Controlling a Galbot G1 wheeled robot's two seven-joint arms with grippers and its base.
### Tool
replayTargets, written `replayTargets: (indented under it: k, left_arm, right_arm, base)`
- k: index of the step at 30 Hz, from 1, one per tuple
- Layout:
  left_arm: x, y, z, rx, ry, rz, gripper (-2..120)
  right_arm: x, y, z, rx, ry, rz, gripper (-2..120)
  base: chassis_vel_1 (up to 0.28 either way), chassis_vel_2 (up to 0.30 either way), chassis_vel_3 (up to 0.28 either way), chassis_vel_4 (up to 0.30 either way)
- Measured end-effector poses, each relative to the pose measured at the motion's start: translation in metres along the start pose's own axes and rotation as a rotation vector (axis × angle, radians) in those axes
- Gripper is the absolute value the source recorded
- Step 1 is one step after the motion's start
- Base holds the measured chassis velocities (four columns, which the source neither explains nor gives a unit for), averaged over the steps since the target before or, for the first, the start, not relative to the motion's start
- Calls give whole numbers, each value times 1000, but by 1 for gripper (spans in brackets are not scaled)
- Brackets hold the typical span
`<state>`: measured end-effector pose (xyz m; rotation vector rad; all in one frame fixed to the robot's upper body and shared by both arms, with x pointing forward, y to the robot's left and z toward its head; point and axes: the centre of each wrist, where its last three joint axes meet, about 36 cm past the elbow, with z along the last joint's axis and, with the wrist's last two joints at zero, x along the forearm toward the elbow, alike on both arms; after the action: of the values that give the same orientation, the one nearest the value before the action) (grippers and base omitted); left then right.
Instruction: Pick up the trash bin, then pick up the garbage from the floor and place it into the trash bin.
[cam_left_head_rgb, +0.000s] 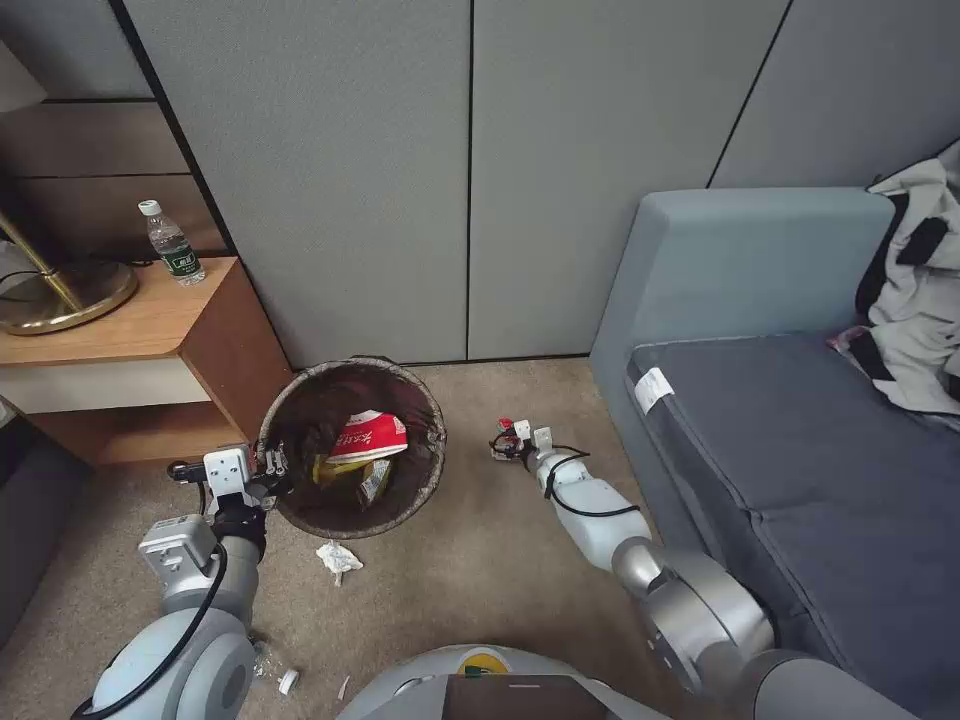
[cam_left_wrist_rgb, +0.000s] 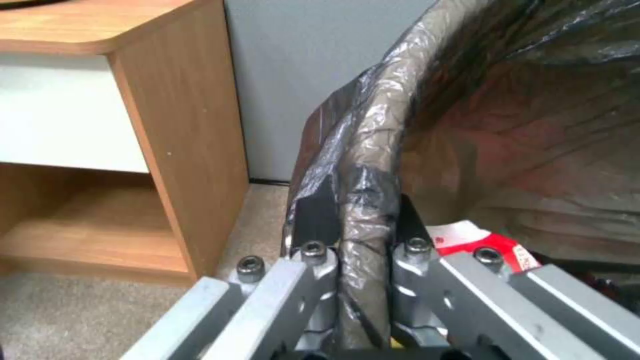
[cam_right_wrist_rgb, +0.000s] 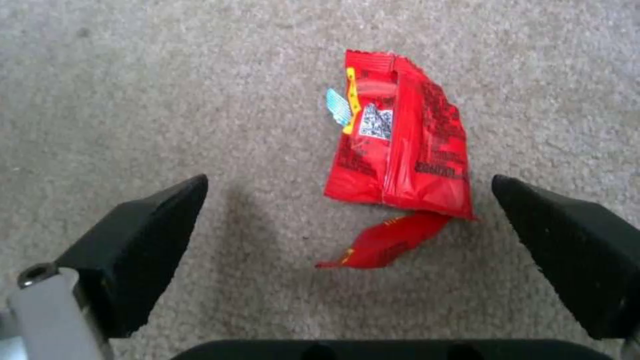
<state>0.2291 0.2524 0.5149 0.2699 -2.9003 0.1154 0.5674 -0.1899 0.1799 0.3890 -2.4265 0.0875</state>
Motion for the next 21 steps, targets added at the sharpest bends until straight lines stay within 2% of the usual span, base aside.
replayTargets:
  k: [21]
  left_arm:
    - [0, -1, 0, 4, -4, -2, 3]
  right_arm:
    - [-1, -4, -3, -10, 31, 26, 100]
  base:
    - [0, 0, 0, 0]
